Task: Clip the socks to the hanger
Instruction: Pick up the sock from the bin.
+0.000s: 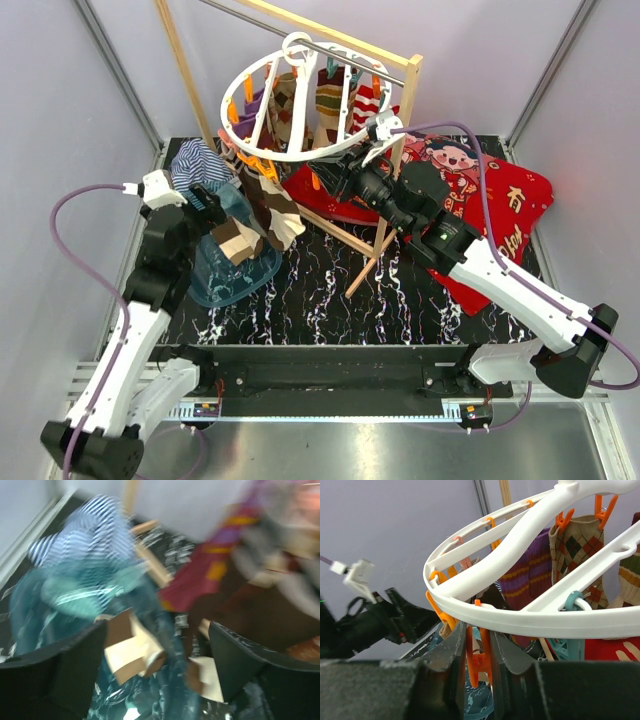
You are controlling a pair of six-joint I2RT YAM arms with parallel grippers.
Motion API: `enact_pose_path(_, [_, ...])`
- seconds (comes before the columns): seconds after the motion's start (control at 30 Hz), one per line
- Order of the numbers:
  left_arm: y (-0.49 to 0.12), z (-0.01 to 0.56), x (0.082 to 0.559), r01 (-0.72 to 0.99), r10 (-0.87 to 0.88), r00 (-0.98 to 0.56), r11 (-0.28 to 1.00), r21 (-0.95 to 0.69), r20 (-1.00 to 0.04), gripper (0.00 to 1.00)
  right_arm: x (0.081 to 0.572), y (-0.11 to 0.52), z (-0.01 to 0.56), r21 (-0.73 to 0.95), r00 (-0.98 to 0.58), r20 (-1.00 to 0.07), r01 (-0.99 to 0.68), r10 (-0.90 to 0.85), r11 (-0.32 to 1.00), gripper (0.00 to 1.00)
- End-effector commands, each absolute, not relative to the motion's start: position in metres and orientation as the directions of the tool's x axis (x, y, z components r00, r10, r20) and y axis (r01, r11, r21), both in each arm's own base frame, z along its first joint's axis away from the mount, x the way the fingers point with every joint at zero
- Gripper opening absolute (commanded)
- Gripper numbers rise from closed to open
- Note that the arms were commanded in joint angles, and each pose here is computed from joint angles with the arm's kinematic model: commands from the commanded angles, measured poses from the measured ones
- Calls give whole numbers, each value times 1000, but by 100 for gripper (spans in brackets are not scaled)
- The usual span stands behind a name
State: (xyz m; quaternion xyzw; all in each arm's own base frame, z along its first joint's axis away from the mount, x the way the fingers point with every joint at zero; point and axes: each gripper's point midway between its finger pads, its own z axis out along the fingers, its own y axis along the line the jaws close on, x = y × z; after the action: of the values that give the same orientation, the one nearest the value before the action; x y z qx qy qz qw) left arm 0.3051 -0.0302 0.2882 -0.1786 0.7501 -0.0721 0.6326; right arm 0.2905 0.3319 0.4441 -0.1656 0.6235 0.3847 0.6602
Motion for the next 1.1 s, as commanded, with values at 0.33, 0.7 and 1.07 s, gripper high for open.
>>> enact_pose_path(0.33, [-28,162,349,-393,-483,-506,867,-308,-715,61,288,315,458,276,-39,-937,-694,347,665,4])
enact_pose_path(0.7, [-48,94,324,-6,3,-883,1000,18,-469,57,290,316,453,253,-30,-946,-695,324,673,3])
enact_pose_path(1.07, [-55,64,317,278,360,-878,921,273,-317,54,290,318,452,240,-23,-949,-701,314,672,2])
